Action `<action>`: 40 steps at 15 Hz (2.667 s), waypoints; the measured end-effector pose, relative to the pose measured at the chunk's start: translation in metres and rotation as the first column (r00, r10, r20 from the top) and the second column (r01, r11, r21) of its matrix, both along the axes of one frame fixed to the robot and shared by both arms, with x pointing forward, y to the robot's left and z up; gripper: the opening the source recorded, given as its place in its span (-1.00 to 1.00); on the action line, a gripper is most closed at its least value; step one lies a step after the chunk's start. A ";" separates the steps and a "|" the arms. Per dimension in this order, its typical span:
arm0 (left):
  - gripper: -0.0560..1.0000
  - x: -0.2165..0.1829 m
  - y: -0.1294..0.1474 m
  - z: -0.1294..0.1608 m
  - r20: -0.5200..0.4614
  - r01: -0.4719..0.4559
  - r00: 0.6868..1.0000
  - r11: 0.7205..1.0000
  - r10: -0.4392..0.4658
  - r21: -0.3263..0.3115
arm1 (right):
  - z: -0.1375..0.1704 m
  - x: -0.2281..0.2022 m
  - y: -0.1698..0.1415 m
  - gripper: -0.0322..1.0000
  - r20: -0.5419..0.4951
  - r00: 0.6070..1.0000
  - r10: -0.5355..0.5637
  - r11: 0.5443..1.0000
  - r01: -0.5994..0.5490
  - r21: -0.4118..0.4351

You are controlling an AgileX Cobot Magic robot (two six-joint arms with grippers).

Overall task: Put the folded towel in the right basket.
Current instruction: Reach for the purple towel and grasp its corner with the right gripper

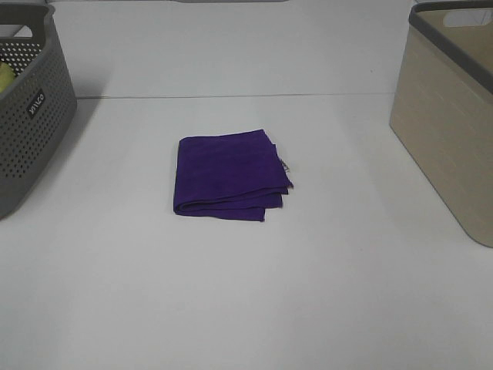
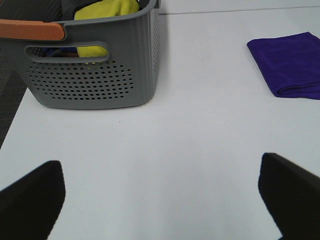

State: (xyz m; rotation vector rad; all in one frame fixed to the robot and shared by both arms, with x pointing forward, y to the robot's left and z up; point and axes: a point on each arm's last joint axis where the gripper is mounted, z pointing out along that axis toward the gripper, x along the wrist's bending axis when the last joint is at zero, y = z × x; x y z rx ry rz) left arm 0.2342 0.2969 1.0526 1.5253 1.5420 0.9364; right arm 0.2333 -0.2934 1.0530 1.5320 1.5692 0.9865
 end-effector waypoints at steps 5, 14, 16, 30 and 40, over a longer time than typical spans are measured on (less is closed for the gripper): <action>0.98 0.000 0.000 0.000 0.000 0.000 1.000 1.000 0.000 0.000 | 0.000 0.000 0.000 0.96 0.000 1.000 0.000 1.000 0.000 0.000; 0.98 0.000 0.000 0.000 0.000 0.000 1.000 1.000 0.000 0.000 | 0.062 0.145 0.009 0.96 -0.437 0.894 0.095 0.989 -0.033 0.147; 0.98 0.000 0.000 0.000 0.000 0.000 1.000 1.000 0.000 0.000 | 0.064 0.191 0.013 0.96 -0.503 0.854 0.131 0.976 -0.024 0.215; 0.98 0.000 0.000 0.000 0.000 0.000 1.000 1.000 0.000 0.000 | -0.097 0.423 0.117 0.96 -0.674 0.597 0.436 0.887 -0.156 0.435; 0.98 0.000 0.000 0.000 0.000 0.000 1.000 1.000 0.000 0.000 | -0.172 0.465 0.150 0.92 -0.724 0.565 0.395 0.903 -0.094 0.419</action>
